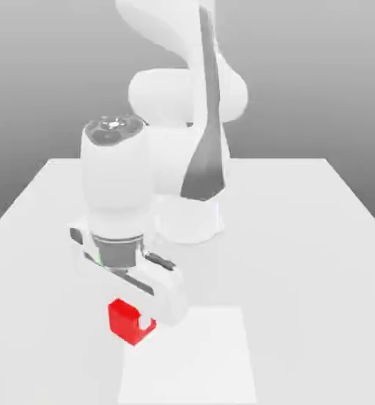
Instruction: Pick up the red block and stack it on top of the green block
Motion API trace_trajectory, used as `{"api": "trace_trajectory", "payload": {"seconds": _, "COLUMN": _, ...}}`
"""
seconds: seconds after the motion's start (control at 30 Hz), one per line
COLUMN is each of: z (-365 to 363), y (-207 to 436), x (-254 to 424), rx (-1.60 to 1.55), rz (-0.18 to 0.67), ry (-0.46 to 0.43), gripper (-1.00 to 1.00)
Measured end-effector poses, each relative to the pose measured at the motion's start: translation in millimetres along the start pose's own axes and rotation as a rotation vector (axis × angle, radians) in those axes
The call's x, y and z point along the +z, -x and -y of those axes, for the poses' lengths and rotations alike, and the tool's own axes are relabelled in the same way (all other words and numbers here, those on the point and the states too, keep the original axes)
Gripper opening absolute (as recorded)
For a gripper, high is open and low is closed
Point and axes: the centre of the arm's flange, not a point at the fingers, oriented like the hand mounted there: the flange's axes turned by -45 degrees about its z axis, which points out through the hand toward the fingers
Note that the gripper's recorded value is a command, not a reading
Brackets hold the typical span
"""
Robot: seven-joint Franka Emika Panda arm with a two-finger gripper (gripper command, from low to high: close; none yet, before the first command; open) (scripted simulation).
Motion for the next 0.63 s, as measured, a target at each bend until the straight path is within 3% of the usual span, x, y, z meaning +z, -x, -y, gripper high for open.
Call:
{"api": "trace_trajectory", "payload": {"seconds": 0.37, "z": -100.2, "y": -162.7, "x": -23.7, "rx": 0.573, "rz": 0.002, "ry": -0.003, "gripper": -1.0}}
{"api": "trace_trajectory", "payload": {"seconds": 0.5, "z": -115.9, "y": -178.9, "x": 22.6, "rx": 0.636, "rz": 0.003, "ry": -0.004, "gripper": -1.0}}
{"api": "trace_trajectory", "payload": {"seconds": 0.53, "z": -116.5, "y": -179.0, "x": 32.9, "rx": 0.638, "rz": 0.003, "ry": -0.003, "gripper": 1.0}}
{"api": "trace_trajectory", "payload": {"seconds": 0.63, "z": -116.5, "y": -179.0, "x": 32.9, "rx": 0.638, "rz": 0.003, "ry": -0.003, "gripper": 1.0}}
